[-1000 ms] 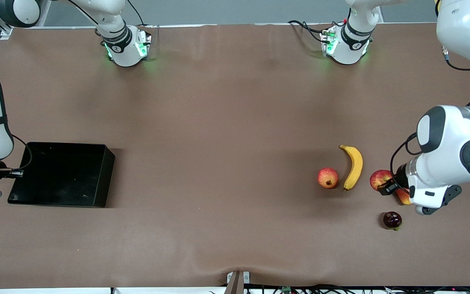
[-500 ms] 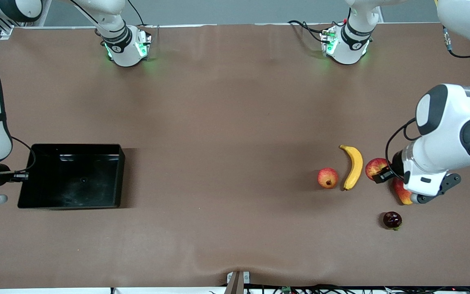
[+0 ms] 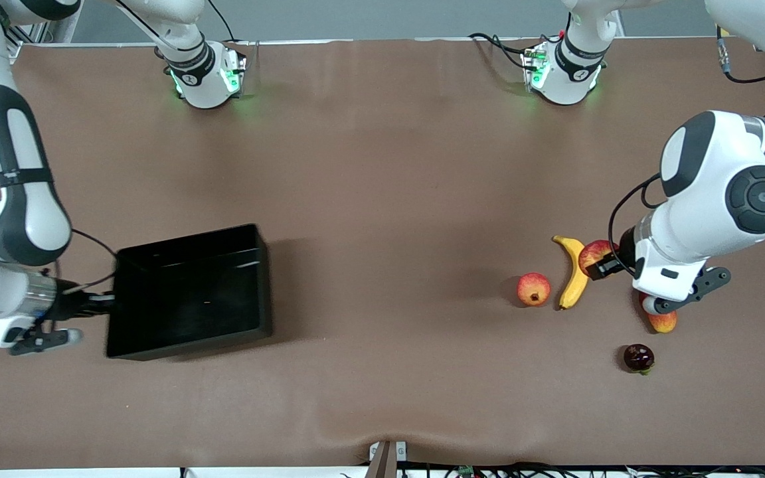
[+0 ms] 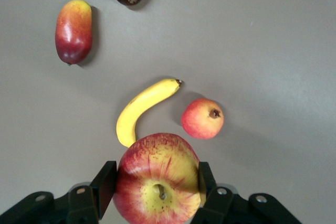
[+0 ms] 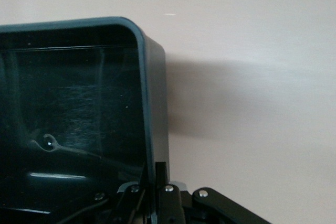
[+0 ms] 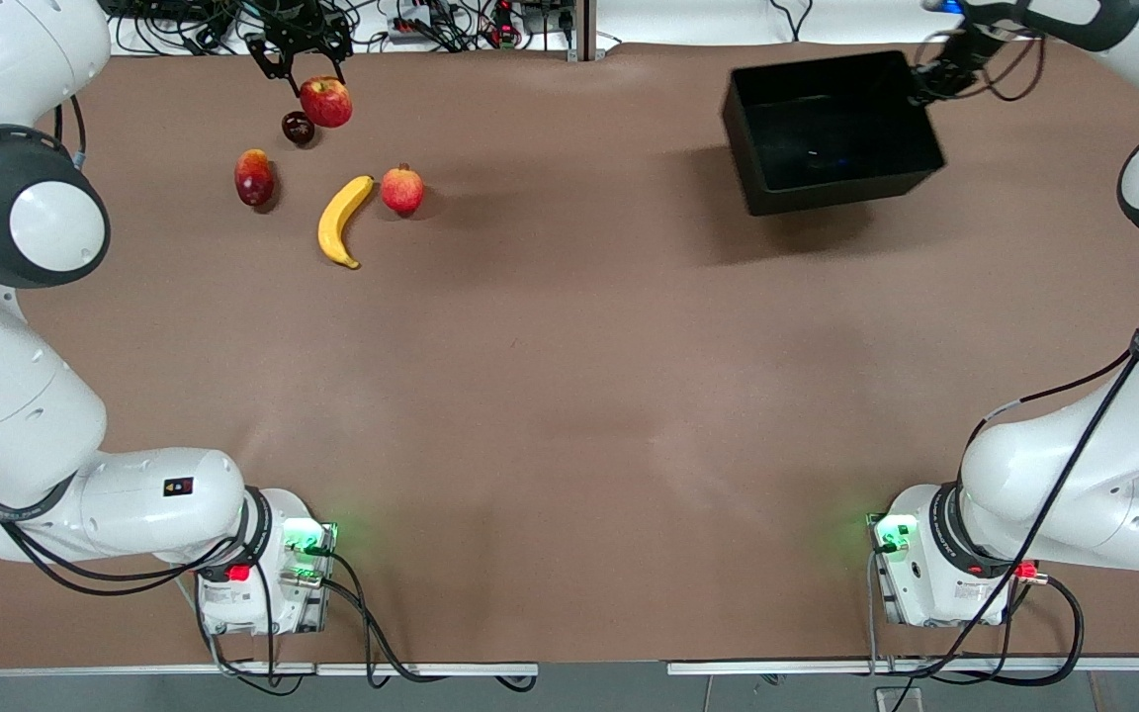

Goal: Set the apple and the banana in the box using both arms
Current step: 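Pull the box with the right gripper while the left gripper lifts the apple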

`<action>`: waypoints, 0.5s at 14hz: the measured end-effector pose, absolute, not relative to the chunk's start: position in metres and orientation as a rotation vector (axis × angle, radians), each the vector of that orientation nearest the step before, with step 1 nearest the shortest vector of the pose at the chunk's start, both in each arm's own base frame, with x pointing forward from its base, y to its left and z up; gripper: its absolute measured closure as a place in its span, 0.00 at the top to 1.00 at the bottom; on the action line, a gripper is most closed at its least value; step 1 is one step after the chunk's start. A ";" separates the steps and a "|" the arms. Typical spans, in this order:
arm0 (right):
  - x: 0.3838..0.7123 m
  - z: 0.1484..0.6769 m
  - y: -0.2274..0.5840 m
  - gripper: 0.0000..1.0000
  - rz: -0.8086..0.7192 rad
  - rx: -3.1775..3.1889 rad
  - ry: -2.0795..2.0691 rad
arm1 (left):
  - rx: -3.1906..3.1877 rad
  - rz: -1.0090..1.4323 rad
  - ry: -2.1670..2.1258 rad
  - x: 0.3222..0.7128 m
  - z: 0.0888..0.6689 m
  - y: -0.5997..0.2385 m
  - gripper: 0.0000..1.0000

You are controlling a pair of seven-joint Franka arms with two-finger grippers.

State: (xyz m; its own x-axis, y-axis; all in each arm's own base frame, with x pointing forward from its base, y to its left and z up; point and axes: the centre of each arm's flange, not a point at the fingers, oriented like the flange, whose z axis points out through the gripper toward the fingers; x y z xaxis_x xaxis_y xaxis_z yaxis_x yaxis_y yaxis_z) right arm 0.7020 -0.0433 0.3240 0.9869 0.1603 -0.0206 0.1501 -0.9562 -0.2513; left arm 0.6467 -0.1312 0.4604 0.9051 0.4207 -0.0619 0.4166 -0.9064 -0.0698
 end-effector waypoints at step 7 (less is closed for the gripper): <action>0.660 0.305 0.180 0.06 0.358 -2.897 -0.027 | -3.019 0.141 -0.673 0.635 0.463 -0.167 0.68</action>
State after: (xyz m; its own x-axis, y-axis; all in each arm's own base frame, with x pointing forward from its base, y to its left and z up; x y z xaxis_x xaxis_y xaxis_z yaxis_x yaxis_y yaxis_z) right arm 0.6601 0.1804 0.3046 0.9701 0.0451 -0.2386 -0.0089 -0.9753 -0.2207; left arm 0.6349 -0.1674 0.4629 0.9013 0.4258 -0.0790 0.4217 -0.9045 -0.0635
